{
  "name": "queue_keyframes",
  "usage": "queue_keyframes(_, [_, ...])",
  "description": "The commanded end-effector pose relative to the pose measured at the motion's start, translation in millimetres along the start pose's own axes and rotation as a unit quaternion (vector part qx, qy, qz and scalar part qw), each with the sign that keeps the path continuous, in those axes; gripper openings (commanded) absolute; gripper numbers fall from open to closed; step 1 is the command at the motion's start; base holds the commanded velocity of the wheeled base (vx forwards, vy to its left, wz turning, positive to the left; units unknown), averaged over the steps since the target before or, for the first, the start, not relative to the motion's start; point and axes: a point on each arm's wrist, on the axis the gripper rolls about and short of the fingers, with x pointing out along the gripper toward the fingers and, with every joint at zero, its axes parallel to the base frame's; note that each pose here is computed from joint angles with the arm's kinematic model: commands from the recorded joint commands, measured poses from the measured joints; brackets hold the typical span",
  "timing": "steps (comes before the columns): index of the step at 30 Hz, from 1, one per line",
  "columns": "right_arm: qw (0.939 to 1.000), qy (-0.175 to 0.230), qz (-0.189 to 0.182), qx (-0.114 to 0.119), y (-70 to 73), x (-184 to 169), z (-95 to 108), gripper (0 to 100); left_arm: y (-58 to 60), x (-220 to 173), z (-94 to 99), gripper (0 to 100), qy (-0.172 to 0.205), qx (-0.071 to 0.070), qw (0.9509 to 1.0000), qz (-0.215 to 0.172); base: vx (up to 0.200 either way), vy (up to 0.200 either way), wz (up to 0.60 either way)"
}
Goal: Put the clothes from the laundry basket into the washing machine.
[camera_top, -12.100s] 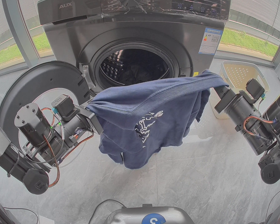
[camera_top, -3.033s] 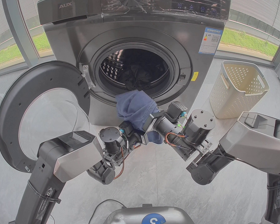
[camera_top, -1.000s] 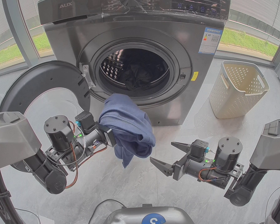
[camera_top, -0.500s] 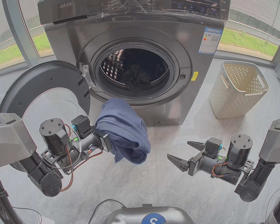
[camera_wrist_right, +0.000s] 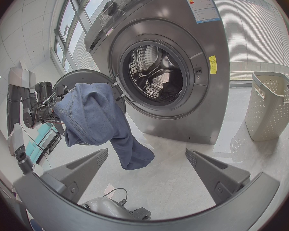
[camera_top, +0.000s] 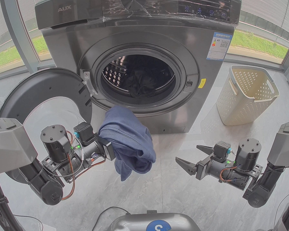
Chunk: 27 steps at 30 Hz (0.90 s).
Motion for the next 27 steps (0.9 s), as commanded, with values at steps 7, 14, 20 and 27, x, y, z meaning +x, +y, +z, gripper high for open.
queue_keyframes(7, [1.0, 0.002, 0.001, 0.0, 0.8, -0.8, -2.2, 100, -3.4, 1.1, -3.5, 0, 0.005, 0.0, 1.0, -0.005, 0.2, 0.0, 0.0])
queue_keyframes(14, [1.0, 0.009, 0.005, 0.0, 3.4, -2.7, -4.7, 100, -3.6, 1.7, -5.5, 0, 0.008, -0.001, 0.9999, -0.006, 0.2, 0.0, 0.0])
queue_keyframes(20, [0.9995, 0.03, 0.008, -0.002, 5.5, -10.4, -12.0, 100, -3.7, 1.3, -5.3, 0, 0.008, -0.002, 0.9999, -0.006, 0.133, 0.0, 0.0])
queue_keyframes(27, [0.9986, 0.047, 0.024, -0.004, 14.5, -16.1, -17.8, 100, -13.2, 3.3, -13.5, 0, 0.023, -0.002, 0.9995, -0.021, 0.0, 0.0, 0.0])
